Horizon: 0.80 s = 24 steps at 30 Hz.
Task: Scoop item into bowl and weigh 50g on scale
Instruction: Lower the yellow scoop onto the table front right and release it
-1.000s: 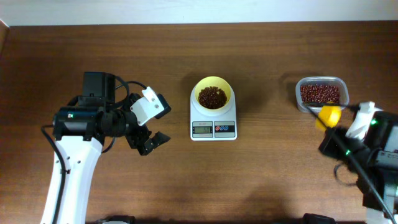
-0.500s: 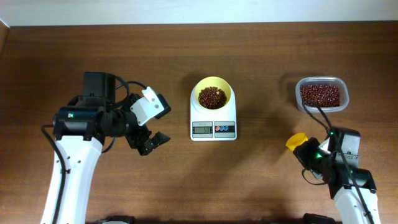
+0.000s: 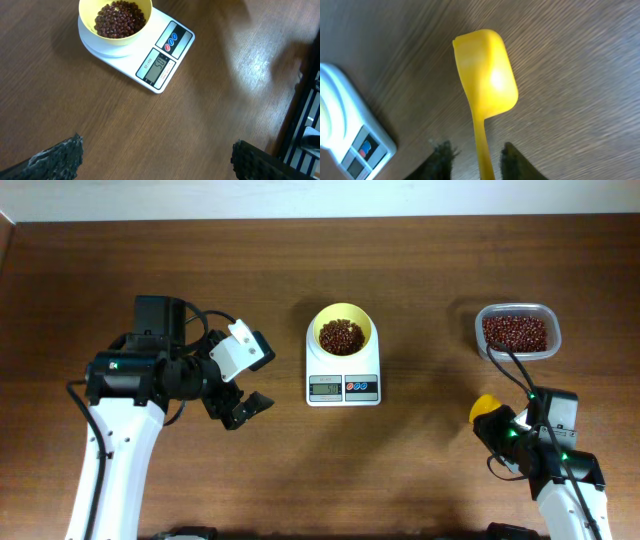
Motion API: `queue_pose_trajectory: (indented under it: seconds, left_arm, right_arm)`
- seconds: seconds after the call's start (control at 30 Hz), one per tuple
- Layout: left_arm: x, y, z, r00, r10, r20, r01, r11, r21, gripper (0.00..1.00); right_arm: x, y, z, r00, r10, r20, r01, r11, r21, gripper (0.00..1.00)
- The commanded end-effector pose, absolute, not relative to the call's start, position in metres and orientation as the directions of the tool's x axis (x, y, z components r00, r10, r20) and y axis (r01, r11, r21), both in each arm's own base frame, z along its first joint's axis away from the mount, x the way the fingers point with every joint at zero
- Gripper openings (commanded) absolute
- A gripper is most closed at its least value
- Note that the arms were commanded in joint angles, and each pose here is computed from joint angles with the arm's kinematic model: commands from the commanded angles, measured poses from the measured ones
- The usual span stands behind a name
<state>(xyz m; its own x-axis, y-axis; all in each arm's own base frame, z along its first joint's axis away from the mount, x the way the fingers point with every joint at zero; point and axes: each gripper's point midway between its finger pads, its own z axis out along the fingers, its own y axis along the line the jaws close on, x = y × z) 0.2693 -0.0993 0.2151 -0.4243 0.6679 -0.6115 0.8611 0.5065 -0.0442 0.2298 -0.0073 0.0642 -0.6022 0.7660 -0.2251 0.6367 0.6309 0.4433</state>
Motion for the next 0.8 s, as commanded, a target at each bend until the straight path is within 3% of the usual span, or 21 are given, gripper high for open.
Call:
queue_pose_trajectory:
  seconds: [0.0,0.27,0.37,0.4,0.43,0.47,0.57,0.7,0.77]
  left_arm:
    - [0.271,-0.099,0.218,-0.427,0.660,-0.618,0.857,0.513,-0.044,0.99]
    - [0.271,-0.099,0.218,-0.427,0.661,-0.617,0.857,0.514,-0.044,0.99]
    - [0.271,-0.099,0.218,-0.427,0.661,-0.617,0.857,0.514,-0.044,0.99]
    - [0.271,-0.099,0.218,-0.427,0.661,-0.617,0.857,0.514,-0.044,0.99]
    - [0.271,-0.099,0.218,-0.427,0.660,-0.618,0.857,0.513,-0.044,0.99]
    - [0.271,-0.099,0.218,-0.427,0.660,-0.618,0.857,0.513,-0.044,0.99]
    - [0.271,-0.099,0.218,-0.427,0.661,-0.617,0.857,0.514,-0.044,0.99]
    - [0.271,-0.099,0.218,-0.427,0.661,-0.617,0.857,0.514,-0.044,0.99]
    - [0.271,-0.099,0.218,-0.427,0.661,-0.617,0.857,0.513,-0.043,0.99]
  right_arm:
    - [0.222,-0.029,0.057,-0.566,0.773,-0.287,0.691,0.634,0.346,0.42]
    - [0.206,-0.033,0.050,-0.575,0.775,-0.264,0.725,0.632,0.275,0.51]
    - [0.215,-0.029,0.055,-0.573,0.772,-0.274,0.704,0.635,0.319,0.55]
    - [0.229,-0.021,0.065,-0.608,0.737,-0.295,0.635,0.674,0.376,0.61]
    - [0.250,-0.008,0.084,-0.664,0.659,-0.354,0.495,0.742,0.452,0.96]
    - [0.275,0.009,0.118,-0.697,0.547,-0.463,0.285,0.805,0.521,0.99]
    - [0.299,0.029,0.181,-0.674,0.450,-0.586,0.044,0.816,0.576,0.99]
    - [0.310,0.043,0.243,-0.622,0.421,-0.661,-0.110,0.788,0.605,0.99]
    - [0.308,0.043,0.241,-0.632,0.423,-0.649,-0.098,0.788,0.608,0.99]
